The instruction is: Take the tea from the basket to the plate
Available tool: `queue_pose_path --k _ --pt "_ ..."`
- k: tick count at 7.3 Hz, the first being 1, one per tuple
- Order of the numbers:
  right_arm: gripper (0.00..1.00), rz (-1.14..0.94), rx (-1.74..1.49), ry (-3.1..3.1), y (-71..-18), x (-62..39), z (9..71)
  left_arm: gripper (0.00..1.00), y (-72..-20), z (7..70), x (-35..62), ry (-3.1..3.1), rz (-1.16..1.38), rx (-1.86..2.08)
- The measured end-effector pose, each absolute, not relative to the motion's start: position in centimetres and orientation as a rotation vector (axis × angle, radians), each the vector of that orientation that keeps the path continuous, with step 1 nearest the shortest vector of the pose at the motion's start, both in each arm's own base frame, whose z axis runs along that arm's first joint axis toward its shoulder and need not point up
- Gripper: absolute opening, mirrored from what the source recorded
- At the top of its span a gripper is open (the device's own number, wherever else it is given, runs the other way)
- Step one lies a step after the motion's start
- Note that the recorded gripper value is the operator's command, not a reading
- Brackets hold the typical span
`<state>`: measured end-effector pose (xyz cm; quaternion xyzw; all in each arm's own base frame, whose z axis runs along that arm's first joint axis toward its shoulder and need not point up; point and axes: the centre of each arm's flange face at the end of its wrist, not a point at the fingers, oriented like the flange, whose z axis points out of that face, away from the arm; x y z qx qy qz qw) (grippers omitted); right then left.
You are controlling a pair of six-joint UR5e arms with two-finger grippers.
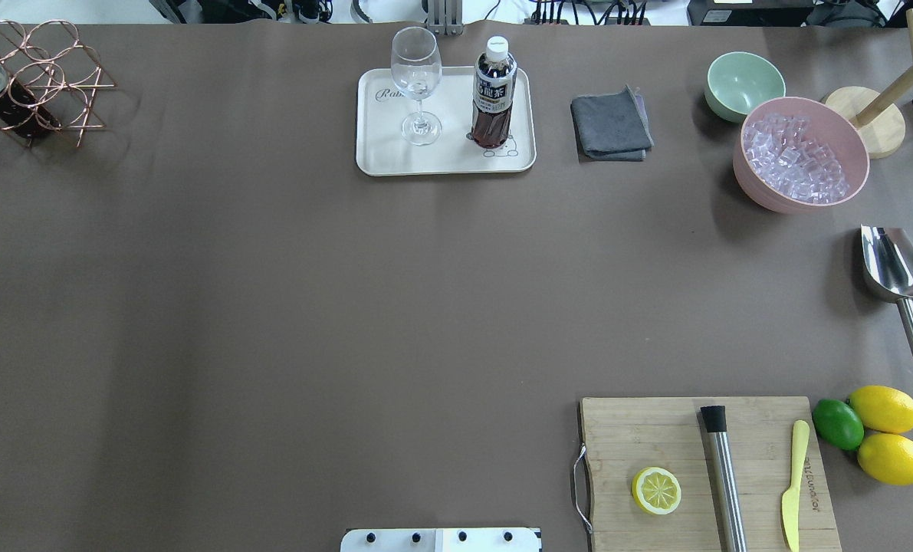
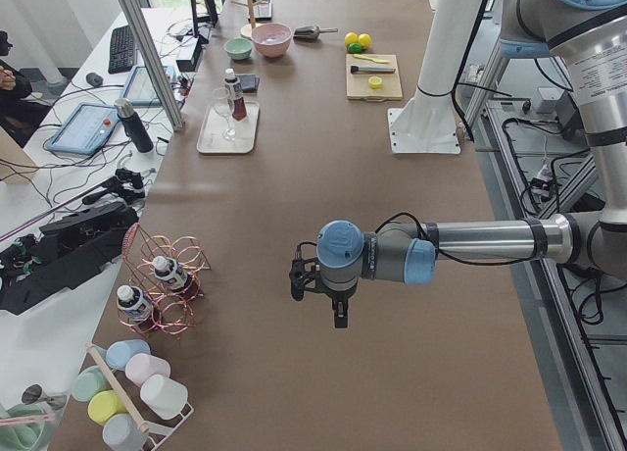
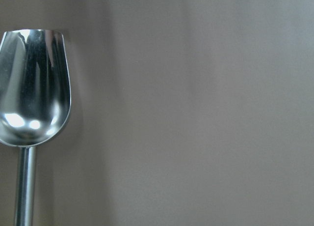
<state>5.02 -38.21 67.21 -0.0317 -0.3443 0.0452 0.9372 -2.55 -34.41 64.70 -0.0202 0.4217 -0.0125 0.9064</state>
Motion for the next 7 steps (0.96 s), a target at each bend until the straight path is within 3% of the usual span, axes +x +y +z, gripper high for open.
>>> queue_pose_path --k 7 --pt "1.0 0.056 -0.014 -0.691 -36.9 7.7 68.3 0.97 -35.4 64.4 -4.8 0.854 -0.106 -0.061"
